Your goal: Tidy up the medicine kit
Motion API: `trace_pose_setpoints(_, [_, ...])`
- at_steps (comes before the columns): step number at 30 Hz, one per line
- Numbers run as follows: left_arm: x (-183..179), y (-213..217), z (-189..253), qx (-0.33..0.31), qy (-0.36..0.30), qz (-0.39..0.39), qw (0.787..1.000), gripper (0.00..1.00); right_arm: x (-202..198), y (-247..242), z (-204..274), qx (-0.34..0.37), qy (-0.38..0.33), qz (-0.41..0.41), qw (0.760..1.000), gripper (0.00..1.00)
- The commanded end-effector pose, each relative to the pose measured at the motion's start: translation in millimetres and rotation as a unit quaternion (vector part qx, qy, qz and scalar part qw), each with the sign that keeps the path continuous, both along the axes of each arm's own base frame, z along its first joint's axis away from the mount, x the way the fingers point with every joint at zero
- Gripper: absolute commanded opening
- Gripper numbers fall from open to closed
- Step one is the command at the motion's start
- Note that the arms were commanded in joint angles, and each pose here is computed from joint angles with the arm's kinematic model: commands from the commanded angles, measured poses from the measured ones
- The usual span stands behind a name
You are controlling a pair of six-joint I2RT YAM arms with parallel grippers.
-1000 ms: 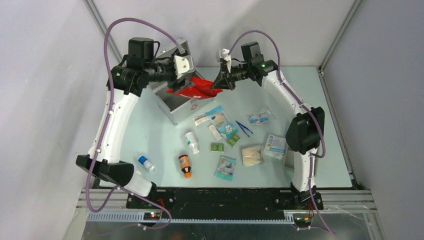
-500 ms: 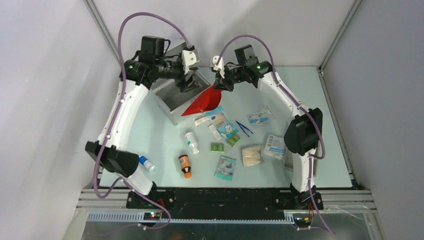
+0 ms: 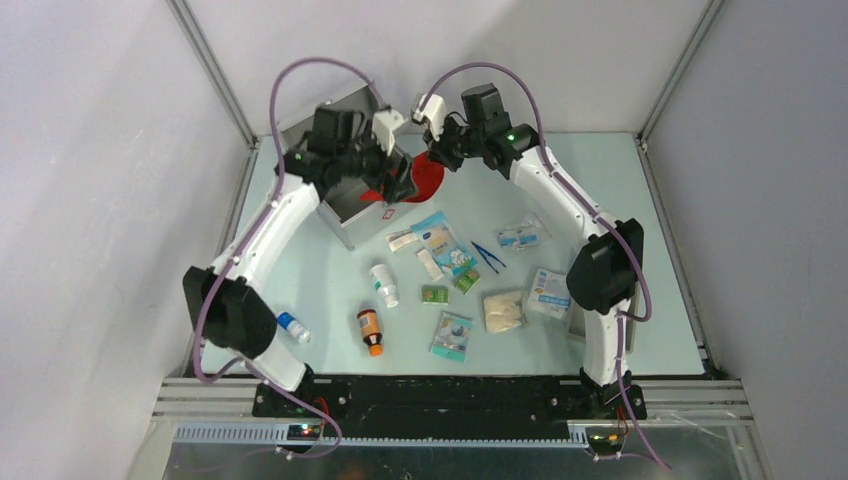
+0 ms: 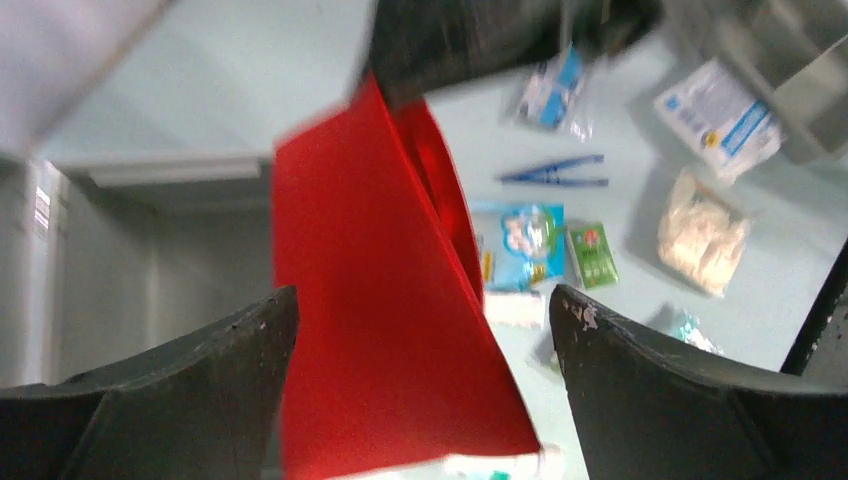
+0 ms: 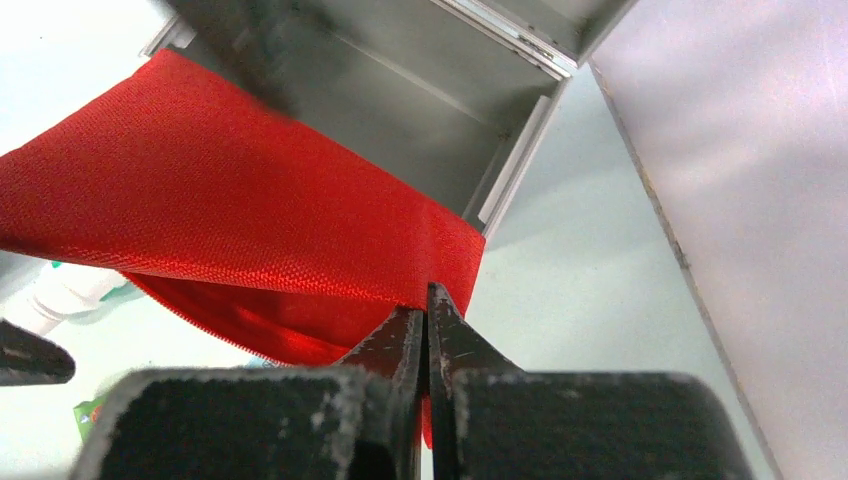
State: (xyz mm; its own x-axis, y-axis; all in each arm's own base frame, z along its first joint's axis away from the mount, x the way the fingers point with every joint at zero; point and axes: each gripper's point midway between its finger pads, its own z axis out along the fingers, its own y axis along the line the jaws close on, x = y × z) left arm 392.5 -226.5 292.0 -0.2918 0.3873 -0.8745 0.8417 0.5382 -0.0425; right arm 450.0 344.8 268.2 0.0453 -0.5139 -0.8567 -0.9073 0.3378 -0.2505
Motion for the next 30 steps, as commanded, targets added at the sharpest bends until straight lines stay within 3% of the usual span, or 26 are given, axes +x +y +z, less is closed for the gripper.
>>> trace_pose_setpoints(1, [4,-8,36,-0.052,-0.118,0.069,0.989,1.00,2,-4,55,0.046,-0.021,-0.047,0.998,0.00])
trace_pose_setpoints(8, [13,-6,7,-0.017,-0.130,0.066,0.989,0.81,-3,-7,56,0.050,-0.008,-0.043,0.998,0.00])
trace_pose_setpoints(15, [29,-8,-2,-0.006,-0.154,0.077,0.985,0.74,-11,-4,54,0.050,0.001,-0.021,0.999,0.00])
trace_pose_setpoints(20, [34,-9,-13,0.005,-0.163,0.075,0.984,0.60,-24,-2,53,0.054,0.016,0.003,0.998,0.00])
trace_pose_setpoints(22, [34,-10,-16,0.007,-0.164,0.065,0.984,0.53,-26,-2,51,0.054,0.021,0.006,0.998,0.00])
trace_pose_setpoints(25, [34,-14,-21,0.011,-0.166,0.050,0.985,0.28,-29,0,49,0.055,0.027,0.013,0.998,0.00])
trace_pose_setpoints(28, [33,-16,-22,0.010,-0.166,0.044,0.985,0.12,-32,2,46,0.056,0.034,0.021,0.998,0.00])
trace_pose_setpoints(30, [32,-17,-19,0.005,-0.164,0.045,0.985,0.02,-32,1,44,0.056,0.038,0.021,0.998,0.08])
